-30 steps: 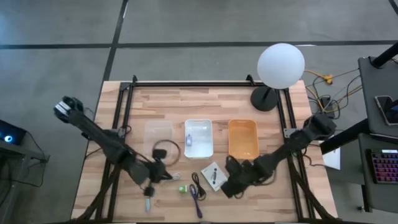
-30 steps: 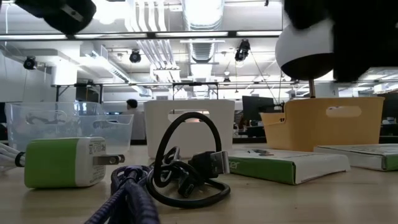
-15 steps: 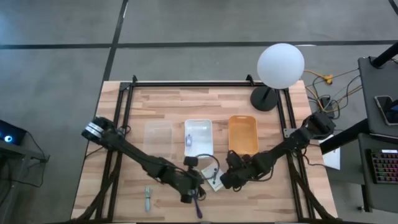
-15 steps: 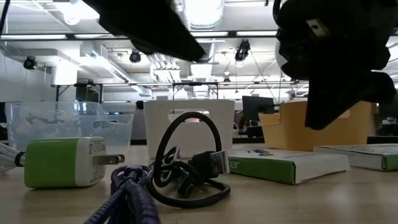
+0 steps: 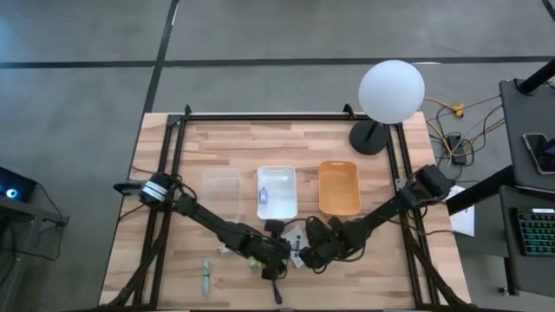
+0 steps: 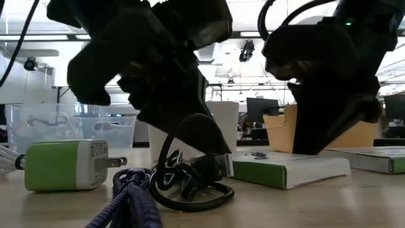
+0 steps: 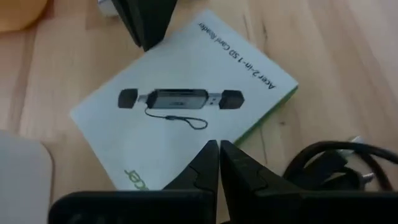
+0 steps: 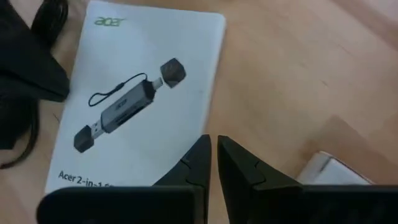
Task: Pick and place items into bin
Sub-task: Put the left white card reader box into the orange bin
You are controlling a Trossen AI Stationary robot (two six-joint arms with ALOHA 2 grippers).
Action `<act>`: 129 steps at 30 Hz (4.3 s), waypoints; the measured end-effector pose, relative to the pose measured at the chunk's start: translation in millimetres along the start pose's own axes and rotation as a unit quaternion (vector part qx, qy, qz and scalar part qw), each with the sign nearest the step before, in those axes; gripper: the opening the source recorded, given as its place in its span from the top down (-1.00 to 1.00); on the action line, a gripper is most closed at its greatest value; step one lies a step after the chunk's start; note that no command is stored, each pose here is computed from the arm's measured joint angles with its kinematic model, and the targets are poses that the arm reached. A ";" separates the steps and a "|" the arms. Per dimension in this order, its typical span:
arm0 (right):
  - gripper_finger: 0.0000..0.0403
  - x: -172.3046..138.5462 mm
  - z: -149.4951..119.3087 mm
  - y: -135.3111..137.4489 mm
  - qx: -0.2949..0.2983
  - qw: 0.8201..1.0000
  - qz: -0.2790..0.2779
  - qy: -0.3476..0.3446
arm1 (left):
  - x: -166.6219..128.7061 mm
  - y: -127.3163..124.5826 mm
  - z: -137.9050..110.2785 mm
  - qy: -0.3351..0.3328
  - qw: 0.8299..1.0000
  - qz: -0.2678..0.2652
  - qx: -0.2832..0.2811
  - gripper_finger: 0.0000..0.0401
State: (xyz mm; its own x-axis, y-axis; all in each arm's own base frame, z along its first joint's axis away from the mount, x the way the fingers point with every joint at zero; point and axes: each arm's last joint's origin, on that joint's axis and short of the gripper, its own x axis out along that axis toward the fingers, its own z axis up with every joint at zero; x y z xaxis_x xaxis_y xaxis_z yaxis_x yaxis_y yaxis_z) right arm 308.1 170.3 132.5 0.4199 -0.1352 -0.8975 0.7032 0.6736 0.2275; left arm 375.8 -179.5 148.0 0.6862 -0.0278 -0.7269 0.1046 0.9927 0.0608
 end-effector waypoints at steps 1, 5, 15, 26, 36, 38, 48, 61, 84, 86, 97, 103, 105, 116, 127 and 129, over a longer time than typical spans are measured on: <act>0.90 0.8 0.3 2.3 0.000 1.000 0.001 0.000 | 0.2 0.9 0.3 -0.002 1.000 0.001 -0.001 1.00; 0.90 0.0 1.4 6.1 -0.008 1.000 0.008 0.000 | 4.0 8.3 0.3 0.000 1.000 0.006 -0.012 1.00; 0.90 -3.3 3.4 9.6 0.003 1.000 0.018 -0.002 | 8.6 8.6 -11.9 0.039 0.998 -0.029 -0.034 1.00; 0.90 -2.9 5.4 15.4 0.017 0.998 0.053 0.000 | -45.4 18.1 5.9 0.043 0.999 0.031 -0.003 1.00; 0.90 12.7 6.0 31.0 0.037 0.997 0.069 -0.006 | -28.8 -1.8 -21.3 0.081 0.996 0.030 -0.021 1.00; 0.90 14.3 7.0 37.3 0.030 0.997 0.076 -0.008 | -28.0 -5.1 -22.8 0.082 0.996 0.027 -0.024 1.00; 0.90 9.7 9.0 39.8 0.017 0.997 0.079 -0.006 | -29.2 -11.1 -40.3 0.108 0.991 0.029 -0.076 1.00; 0.70 1.8 15.6 52.1 -0.010 0.994 0.107 -0.018 | -67.0 -6.3 -41.3 0.108 0.990 0.075 -0.049 1.00; 0.59 22.2 21.7 45.8 -0.008 0.999 0.032 -0.010 | -48.6 -23.6 -20.4 -0.018 0.998 -0.003 -0.065 1.00; 0.59 22.1 15.4 44.4 -0.009 0.999 0.031 0.004 | -55.7 -24.0 -24.6 0.009 0.998 0.022 -0.051 1.00; 0.66 19.6 -1.0 55.9 0.059 0.995 0.075 0.043 | -56.8 -25.1 -44.2 0.079 0.989 0.025 -0.121 1.00; 0.66 29.9 -6.6 53.1 0.063 0.996 0.054 0.046 | -58.1 -21.7 -53.2 0.107 0.987 0.042 -0.108 1.00; 0.66 32.6 -7.6 52.4 0.060 0.996 0.050 0.046 | -58.0 -21.4 -55.1 0.112 0.987 0.042 -0.108 1.00; 0.66 25.9 0.0 51.3 0.056 0.998 0.025 -0.017 | -54.8 -26.9 -53.0 0.106 0.986 0.002 -0.132 1.00; 0.66 27.3 4.8 59.4 0.078 0.994 0.078 0.011 | -34.3 -24.4 -54.2 0.083 0.986 0.018 -0.143 1.00; 0.66 26.5 3.5 62.0 0.076 0.993 0.092 0.024 | -32.9 -23.2 -53.5 0.076 0.986 0.024 -0.145 1.00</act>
State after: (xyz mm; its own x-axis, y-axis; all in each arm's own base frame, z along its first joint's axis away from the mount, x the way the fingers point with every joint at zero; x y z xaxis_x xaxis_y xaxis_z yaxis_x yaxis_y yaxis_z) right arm 364.9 205.9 124.1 0.5243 0.0165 -0.8514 0.6973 0.5654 0.4405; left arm 312.3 -195.3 133.9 0.5671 0.0163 -0.8235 -0.1512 0.9849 -0.0847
